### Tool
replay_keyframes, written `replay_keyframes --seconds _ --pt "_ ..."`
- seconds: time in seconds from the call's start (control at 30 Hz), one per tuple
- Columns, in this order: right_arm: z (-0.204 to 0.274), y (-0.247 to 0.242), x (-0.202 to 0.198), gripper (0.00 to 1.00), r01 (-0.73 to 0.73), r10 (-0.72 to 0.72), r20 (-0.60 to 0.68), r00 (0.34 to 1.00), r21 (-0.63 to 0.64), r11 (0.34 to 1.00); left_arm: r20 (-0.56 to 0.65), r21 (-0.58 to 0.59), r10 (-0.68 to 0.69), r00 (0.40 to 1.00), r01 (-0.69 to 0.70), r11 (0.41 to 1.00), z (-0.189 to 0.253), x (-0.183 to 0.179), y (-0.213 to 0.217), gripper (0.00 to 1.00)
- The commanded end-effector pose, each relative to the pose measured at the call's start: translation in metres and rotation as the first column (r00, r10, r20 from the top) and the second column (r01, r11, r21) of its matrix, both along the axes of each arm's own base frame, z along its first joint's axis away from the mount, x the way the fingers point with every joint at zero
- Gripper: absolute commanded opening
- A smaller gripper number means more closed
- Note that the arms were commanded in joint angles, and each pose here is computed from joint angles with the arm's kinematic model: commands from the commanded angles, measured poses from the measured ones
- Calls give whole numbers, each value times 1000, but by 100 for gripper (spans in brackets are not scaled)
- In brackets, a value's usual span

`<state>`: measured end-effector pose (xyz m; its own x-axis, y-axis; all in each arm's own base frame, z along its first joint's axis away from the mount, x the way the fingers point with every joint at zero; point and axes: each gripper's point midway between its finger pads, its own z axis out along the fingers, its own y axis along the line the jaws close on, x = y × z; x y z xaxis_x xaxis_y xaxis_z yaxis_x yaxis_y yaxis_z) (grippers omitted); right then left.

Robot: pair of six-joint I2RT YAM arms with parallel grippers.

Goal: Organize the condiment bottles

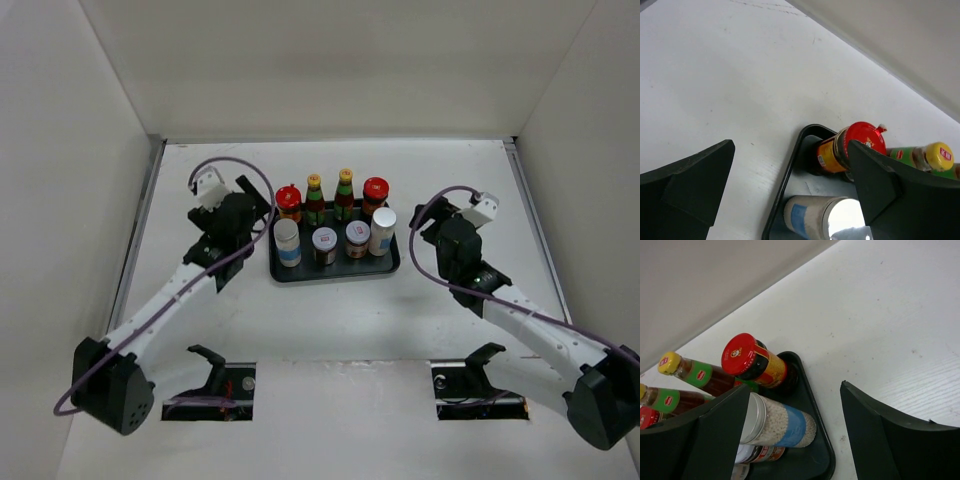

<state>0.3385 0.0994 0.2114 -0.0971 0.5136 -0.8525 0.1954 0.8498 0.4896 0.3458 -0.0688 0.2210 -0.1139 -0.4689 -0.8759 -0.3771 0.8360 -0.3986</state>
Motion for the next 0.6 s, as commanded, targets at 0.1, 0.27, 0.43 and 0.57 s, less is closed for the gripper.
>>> replay_keyframes --seconds 0.1,0.27,0.43,0.57 --pt "20 -16 -7 51 91 -89 -30 996 55 994 -300 -12 -50 953 48 999 5 9 -14 100" --pt "13 -27 -15 7 95 -94 -41 995 42 995 -297 0 -11 955 12 1000 -4 7 -3 100" --pt "-6 -21 -21 14 20 -23 -106 994 -24 1000 -186 -86 -69 980 53 995 -6 -16 -2 100" --pt "-14 -17 -28 24 -11 5 -169 986 -34 999 -101 -183 -110 989 90 979 -13 -38 -3 100"
